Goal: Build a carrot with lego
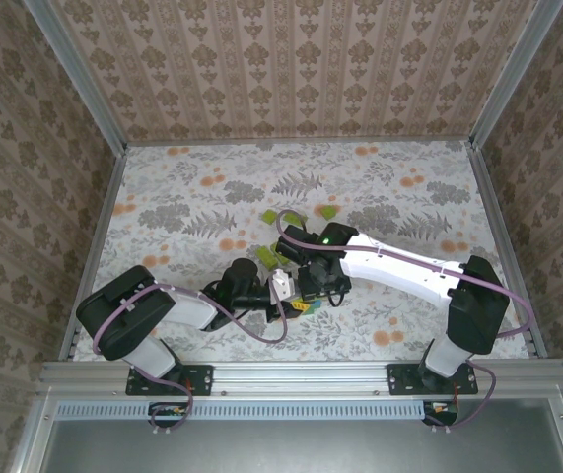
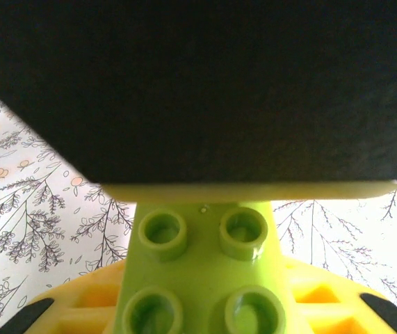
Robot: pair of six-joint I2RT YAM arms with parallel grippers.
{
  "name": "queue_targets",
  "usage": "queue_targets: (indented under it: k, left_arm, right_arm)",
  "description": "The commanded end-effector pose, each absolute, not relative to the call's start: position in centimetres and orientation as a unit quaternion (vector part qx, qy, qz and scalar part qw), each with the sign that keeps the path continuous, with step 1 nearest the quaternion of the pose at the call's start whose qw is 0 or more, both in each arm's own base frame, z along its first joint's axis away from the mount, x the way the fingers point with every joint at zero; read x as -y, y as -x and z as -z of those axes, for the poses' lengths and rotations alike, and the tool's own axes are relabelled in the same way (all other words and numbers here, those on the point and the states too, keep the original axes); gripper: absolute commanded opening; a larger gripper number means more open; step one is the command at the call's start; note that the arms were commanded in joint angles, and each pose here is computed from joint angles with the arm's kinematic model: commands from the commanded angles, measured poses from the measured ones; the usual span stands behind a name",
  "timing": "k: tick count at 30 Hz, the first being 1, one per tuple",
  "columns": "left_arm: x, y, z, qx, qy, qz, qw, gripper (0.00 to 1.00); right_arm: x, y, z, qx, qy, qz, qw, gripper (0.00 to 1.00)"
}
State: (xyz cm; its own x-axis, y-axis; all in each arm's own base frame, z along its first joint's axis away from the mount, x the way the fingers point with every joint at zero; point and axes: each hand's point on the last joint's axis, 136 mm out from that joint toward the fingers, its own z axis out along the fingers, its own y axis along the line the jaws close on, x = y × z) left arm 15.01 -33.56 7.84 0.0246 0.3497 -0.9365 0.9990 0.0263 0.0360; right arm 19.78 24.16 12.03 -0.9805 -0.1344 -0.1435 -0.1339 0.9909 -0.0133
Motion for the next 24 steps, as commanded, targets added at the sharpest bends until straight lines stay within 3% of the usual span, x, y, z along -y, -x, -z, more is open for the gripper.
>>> queue_targets:
  k: [1,4,24]
  left_arm:
    - [31.6,-14.6,-2.7,-0.643,-0.591,0.343,0.347,0.2]
    - [31.6,-14.6,-2.7,-0.642,-0.591,0.344,0.348,0.21]
    - [31.4,-13.3,-4.8,-0.616,-0.591,0.372,0.365,0.55]
  right_arm:
    - [-27.0,-19.3,-10.1,-0.994,0.083,-0.041,0.058,0.56]
    - [-26.9,-19.3,-9.8,-0.994,0.083,-0.036,0.054,0.57]
    - [-25.6,-18.9,-8.7,-0.995,0.09,-0.001,0.042,0.57]
